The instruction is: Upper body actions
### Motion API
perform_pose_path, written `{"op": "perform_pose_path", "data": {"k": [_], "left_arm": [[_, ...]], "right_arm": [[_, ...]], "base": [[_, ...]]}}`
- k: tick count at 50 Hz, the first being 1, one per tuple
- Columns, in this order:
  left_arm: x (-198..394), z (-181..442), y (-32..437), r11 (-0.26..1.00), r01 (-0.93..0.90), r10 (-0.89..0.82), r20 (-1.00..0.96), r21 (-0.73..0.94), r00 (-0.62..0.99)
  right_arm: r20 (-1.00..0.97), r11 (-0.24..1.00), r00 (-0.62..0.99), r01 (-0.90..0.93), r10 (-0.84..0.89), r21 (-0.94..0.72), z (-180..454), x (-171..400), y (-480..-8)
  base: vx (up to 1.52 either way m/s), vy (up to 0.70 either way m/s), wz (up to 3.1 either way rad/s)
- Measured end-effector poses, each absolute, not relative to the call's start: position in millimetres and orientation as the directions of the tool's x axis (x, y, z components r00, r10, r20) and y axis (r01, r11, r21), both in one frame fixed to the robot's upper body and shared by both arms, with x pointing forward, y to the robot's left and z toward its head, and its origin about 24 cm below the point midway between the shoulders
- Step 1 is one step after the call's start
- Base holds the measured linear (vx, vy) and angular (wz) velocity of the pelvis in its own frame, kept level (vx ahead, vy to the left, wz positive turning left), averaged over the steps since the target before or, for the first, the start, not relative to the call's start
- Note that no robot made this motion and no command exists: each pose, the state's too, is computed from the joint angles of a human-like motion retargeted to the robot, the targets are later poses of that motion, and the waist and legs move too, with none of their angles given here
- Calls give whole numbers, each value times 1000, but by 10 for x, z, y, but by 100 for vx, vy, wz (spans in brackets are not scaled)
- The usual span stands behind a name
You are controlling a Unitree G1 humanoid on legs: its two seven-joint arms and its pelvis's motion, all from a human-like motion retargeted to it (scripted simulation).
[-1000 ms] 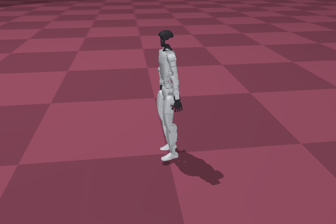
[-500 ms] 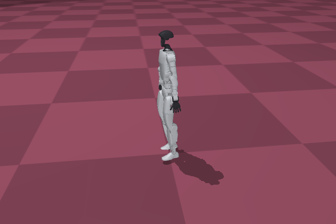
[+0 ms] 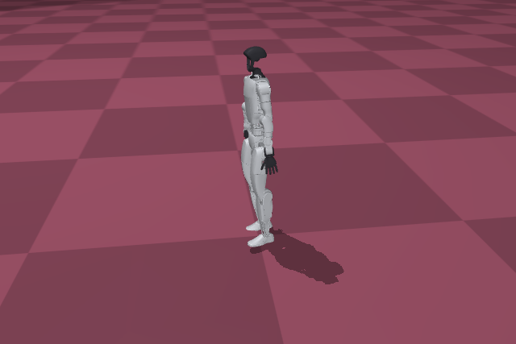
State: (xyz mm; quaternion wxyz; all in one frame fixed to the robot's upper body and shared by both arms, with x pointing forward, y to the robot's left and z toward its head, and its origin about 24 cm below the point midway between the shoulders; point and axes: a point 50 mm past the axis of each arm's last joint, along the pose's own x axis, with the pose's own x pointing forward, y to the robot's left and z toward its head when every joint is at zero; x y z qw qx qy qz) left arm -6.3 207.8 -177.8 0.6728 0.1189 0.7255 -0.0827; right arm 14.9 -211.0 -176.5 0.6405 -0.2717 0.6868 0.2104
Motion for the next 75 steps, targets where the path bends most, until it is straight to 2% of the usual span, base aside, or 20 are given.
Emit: {"op": "perform_pose_path", "data": {"k": [75], "left_arm": [[-101, -1778, 2044, 973, 233, 23, -995, -1, -100]], "right_arm": [[-990, 761, -24, -641, -141, -93, -1760, 156, -2139]], "base": [[0, 0, 0]]}}
